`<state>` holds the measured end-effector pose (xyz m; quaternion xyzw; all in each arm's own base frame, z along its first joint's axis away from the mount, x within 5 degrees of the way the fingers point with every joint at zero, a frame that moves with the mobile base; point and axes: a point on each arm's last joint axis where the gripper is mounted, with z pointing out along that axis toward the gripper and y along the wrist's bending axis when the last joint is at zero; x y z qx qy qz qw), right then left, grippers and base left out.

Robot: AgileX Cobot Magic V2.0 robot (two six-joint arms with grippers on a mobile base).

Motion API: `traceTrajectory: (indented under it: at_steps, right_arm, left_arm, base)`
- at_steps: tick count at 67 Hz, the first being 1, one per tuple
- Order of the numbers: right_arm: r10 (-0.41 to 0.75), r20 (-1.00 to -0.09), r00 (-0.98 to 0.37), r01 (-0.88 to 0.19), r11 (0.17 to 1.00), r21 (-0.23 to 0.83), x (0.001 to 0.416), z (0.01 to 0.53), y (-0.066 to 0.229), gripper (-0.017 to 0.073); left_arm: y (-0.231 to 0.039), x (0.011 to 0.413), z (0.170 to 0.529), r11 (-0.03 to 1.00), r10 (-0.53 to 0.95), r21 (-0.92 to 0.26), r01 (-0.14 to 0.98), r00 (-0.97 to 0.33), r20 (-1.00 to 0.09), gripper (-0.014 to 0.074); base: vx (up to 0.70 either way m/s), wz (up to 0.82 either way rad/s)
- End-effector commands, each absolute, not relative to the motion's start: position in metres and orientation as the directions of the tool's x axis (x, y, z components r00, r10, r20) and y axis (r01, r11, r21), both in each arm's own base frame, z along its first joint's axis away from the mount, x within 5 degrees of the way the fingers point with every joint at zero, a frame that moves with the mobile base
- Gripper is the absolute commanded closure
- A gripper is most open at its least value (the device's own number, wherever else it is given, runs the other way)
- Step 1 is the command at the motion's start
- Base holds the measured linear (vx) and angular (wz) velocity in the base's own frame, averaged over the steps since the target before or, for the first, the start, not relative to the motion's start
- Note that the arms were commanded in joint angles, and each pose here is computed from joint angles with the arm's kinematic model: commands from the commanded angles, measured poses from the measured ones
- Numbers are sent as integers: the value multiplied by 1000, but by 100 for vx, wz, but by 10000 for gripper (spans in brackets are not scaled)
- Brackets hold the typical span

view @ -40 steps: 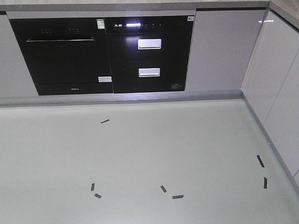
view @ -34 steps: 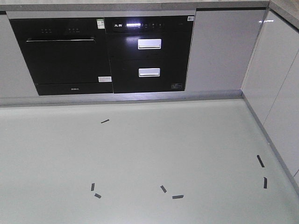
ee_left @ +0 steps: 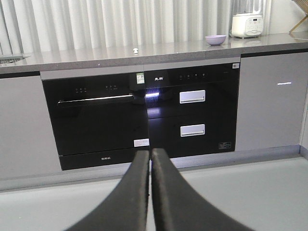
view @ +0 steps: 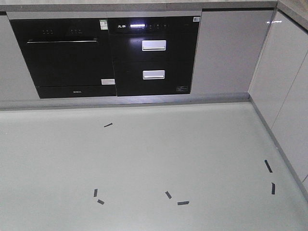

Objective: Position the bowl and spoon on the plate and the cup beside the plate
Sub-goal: 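Drive the base toward the counter holding the spoon and bowl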

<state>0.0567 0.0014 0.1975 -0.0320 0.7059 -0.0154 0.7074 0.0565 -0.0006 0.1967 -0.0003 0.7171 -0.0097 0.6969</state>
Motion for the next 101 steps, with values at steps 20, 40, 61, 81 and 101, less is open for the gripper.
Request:
traceTrajectory:
  at_steps: [20,40,61,81,101]
  right_arm:
    - [-80,-994,70,-10,997,-81,56,202,1,570]
    - [-80,-994,70,-10,997,-81,56,202,1,570]
    - [-80,-994,70,-10,997,-81,56,202,1,570]
    - [-80,-994,70,-10,997,-81,56,202,1,570]
    - [-80,-994,70,-10,997,-81,56,202,1,570]
  left_arm:
    - [-1,54,211,999,-26,-24,24,80,-996,600]
    - [-1,54,211,999,-26,-24,24,80,-996,600]
    - [-1,54,211,999,-26,-24,24,80,-996,600]
    - [-1,54,211,999,-26,-24,24,80,-996,600]
    - [-1,54,211,999,-26,-24,24,80,-996,600]
  base:
    - [0,-1]
    - [5,-1]
    - [12,-1]
    - [14,-4]
    - [10,10]
